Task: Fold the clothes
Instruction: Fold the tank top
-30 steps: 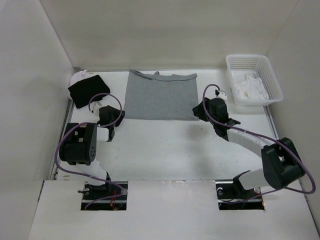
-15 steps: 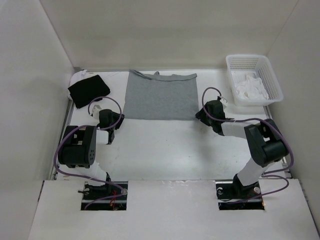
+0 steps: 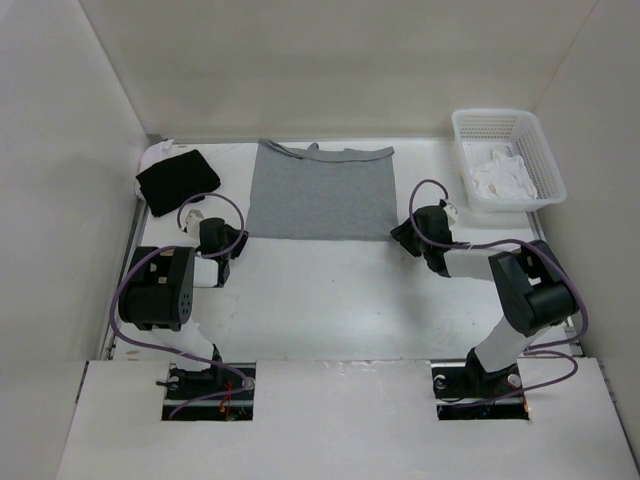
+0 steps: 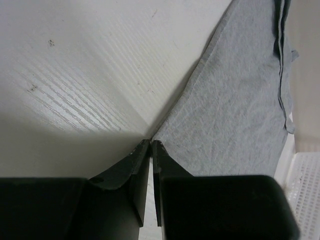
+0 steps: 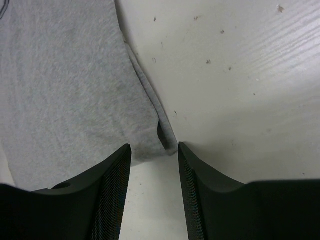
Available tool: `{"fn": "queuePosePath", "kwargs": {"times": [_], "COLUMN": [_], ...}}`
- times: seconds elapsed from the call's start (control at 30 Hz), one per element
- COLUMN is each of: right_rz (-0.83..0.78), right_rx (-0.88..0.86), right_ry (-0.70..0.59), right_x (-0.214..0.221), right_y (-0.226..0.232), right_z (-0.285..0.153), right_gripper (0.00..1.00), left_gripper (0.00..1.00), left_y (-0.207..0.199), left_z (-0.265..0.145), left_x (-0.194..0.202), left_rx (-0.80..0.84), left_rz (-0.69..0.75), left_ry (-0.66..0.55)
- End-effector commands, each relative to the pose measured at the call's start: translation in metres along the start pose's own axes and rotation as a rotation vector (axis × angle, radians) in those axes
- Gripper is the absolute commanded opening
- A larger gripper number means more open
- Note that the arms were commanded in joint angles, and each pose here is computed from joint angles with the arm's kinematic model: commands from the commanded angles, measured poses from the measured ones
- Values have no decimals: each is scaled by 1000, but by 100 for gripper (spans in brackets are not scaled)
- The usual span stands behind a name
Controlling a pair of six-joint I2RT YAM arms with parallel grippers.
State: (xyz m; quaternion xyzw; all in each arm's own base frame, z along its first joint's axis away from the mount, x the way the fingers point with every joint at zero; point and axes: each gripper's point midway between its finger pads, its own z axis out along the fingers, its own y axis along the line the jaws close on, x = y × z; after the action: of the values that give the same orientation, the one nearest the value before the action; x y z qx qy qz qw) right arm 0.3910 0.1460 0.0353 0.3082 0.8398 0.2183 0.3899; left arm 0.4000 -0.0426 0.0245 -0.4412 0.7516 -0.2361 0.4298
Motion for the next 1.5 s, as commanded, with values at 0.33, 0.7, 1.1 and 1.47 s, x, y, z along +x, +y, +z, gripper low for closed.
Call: {"fn": "queuePosePath", "kwargs": {"times": [0.33, 0.7, 1.1, 1.47], "right_rz": [99, 144, -87, -248], "right_rx": [-9, -73, -305, -556], "right_ry": [-2, -99, -307, -474], "right_x": [8, -13, -70, -115], "right_y": [-8, 8, 78, 131], "right_z": [2, 2, -147, -366], "right_gripper": [41, 8, 6, 7], "left_gripper": [2, 0, 0, 0], "left_y": [-19, -29, -113, -196], "left_z": [1, -5, -137, -390], "left_x": [-7, -11, -74, -151], "left_rx": [62, 119, 381, 722], "left_rz": [-8, -17, -9, 88], "left_ry": [-33, -52, -225, -555]}}
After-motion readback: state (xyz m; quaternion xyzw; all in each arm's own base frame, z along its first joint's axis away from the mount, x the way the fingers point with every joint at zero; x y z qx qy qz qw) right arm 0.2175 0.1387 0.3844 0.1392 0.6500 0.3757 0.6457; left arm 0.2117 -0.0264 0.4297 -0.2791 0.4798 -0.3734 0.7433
